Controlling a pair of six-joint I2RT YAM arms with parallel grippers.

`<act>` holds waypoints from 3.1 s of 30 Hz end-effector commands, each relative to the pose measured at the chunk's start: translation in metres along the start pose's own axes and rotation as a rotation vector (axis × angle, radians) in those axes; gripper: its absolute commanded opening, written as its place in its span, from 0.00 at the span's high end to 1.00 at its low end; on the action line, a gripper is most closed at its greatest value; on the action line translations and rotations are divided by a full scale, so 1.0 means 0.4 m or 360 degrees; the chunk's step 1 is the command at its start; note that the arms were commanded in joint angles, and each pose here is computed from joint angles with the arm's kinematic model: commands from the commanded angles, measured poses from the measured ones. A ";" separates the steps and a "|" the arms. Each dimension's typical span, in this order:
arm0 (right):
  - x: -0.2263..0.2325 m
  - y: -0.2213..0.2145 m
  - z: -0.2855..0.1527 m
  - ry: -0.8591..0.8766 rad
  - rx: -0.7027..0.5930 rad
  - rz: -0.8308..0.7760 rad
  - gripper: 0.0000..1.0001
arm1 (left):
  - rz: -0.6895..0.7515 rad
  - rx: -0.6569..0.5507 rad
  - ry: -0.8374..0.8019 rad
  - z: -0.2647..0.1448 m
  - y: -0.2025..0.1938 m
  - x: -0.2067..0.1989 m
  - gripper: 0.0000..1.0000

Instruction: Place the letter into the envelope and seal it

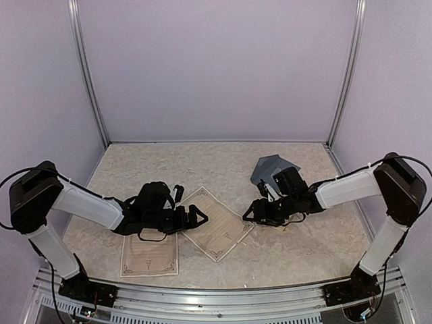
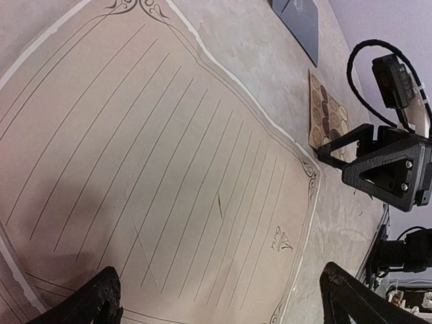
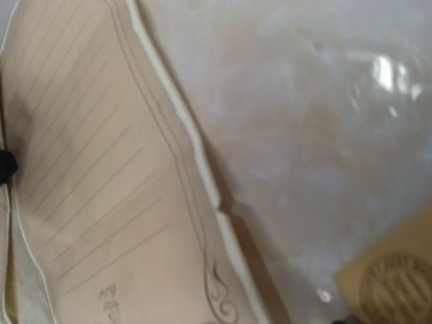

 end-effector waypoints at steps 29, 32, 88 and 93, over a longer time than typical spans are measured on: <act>0.005 0.023 0.076 0.0228 0.0245 0.0018 0.78 | -0.0017 0.0055 0.0132 0.019 -0.039 0.052 0.02; 0.008 0.023 0.074 0.0243 0.0239 0.0025 0.81 | -0.0017 0.0046 0.0135 0.017 -0.036 0.051 0.02; 0.036 0.021 0.028 0.0518 0.0160 0.0130 1.00 | 0.0033 -0.0014 0.0184 0.000 -0.027 0.035 0.02; 0.070 0.047 -0.023 0.0566 0.0094 0.0041 1.00 | 0.0146 -0.0178 0.0153 -0.052 0.030 -0.015 0.01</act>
Point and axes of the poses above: each gripper's point midway between its finger pads, its own z axis out along the fingers, its own x axis along the line the jaws close on, y = z × x, the point moved 5 cm from there along -z, back along the fingers, and after that the axes turned 1 degree about z, right-handed, at the moved point
